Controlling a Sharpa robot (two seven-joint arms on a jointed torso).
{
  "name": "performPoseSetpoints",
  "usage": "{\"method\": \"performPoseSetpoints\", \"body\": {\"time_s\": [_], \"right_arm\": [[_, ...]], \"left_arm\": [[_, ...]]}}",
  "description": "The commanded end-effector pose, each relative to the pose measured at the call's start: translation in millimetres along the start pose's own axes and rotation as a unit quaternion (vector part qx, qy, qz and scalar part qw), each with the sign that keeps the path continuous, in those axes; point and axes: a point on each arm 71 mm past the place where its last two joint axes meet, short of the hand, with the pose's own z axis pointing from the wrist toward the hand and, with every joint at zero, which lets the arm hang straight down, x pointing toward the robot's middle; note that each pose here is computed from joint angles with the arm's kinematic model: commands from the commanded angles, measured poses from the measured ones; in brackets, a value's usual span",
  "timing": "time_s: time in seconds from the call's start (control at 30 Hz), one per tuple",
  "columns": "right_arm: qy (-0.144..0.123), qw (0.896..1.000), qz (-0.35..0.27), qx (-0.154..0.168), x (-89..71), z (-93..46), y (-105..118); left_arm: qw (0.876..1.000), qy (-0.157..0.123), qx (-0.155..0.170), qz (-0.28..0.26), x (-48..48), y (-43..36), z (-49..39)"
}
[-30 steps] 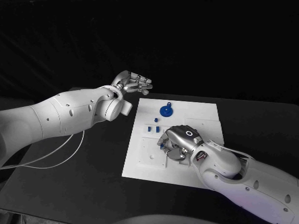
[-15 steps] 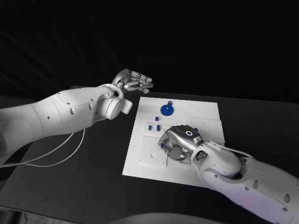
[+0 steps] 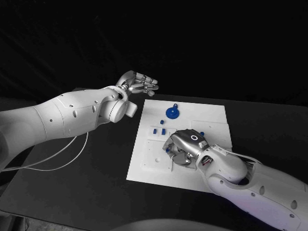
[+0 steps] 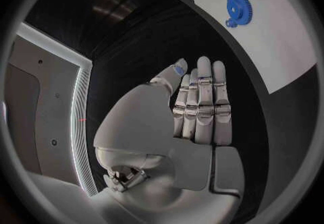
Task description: Assemble the parts on the task board
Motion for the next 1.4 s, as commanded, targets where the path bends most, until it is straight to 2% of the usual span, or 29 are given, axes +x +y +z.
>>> {"method": "performPoseSetpoints", "body": {"time_s": [0.03, 0.4, 0.6, 0.83, 1.0, 1.23, 1.4], "right_arm": [[0.030, 0.999, -0.008, 0.009, 9.2, -1.6, -3], [0.033, 0.999, 0.000, 0.016, 10.9, -3.0, -4], [0.021, 1.000, 0.004, 0.018, 7.8, -5.4, -4], [-0.004, 1.000, 0.010, 0.026, -0.7, -11.9, -6], [-0.024, 0.999, 0.017, 0.030, -14.4, -14.8, -9], [-0.051, 0.997, 0.035, 0.039, -45.7, -16.9, -18], [-0.050, 0.996, 0.045, 0.054, -69.2, -22.3, -34]], "left_arm": [[1.000, 0.007, 0.004, -0.006, 2.1, -1.6, 0.5], [1.000, 0.007, 0.003, -0.007, 1.6, -1.3, 0.4], [1.000, 0.008, 0.002, -0.007, 0.7, -0.9, 0.1], [1.000, 0.008, 0.001, -0.007, 0.1, -0.5, 0.2], [1.000, 0.008, 0.001, -0.007, 0.2, -0.2, 0.7], [1.000, 0.006, 0.000, -0.007, -1.1, 1.5, 0.9], [1.000, 0.004, -0.001, -0.007, -2.0, 2.8, 0.8]]}}
